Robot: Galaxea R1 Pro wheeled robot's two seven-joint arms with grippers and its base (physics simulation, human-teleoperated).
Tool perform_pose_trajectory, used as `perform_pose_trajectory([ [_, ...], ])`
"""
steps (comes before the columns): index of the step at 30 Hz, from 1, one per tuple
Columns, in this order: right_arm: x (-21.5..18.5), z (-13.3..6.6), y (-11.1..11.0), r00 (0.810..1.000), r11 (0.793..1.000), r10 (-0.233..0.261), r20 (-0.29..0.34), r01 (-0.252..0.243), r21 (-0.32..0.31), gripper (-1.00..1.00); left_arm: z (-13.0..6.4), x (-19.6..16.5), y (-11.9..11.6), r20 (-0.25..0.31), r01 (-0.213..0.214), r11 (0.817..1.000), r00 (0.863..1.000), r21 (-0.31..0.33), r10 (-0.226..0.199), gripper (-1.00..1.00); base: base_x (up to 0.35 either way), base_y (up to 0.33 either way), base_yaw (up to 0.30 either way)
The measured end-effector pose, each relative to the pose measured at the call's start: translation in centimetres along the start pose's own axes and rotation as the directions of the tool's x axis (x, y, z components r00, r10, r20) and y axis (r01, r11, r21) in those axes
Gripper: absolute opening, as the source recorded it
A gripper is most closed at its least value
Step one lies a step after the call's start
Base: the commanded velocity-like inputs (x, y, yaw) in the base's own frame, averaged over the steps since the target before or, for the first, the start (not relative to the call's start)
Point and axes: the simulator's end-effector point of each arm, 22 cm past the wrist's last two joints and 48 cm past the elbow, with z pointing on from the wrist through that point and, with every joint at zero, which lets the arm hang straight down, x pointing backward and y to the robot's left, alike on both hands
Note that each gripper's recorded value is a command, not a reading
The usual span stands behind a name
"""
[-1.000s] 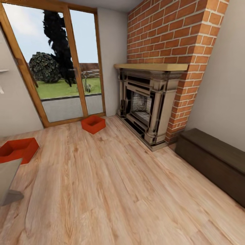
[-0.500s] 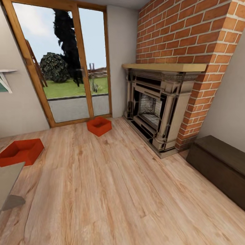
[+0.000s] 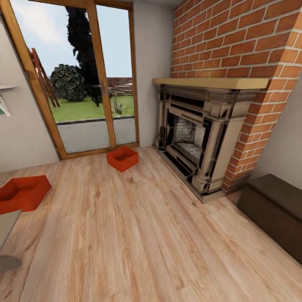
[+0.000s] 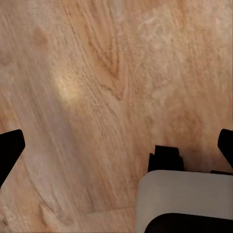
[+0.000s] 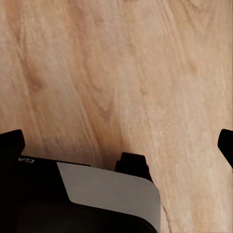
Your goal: Move the two storage containers from the living room to the garage. In the garage, place one container on the floor and stack the other container on top of it (either order is fine).
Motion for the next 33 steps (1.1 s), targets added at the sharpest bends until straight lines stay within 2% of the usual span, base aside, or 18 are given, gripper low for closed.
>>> perform_pose_trajectory([
  [23, 1.1, 0.2, 0.1, 1.0, 1.0, 0.001, -0.027, -0.001, -0.004, 1.0, 0.3, 1.1, -0.1, -0.026, -0.006, 1.0, 1.0, 0.0, 0.006, 1.0, 0.34, -0.001, 0.193],
  [33, 1.5, 0.3, 0.2, 0.999, 1.0, 0.002, -0.036, -0.002, -0.005, 1.0, 0.4, 1.5, -0.1, -0.035, -0.008, 1.0, 0.999, 0.001, 0.008, 1.0, 0.338, -0.102, 0.144],
])
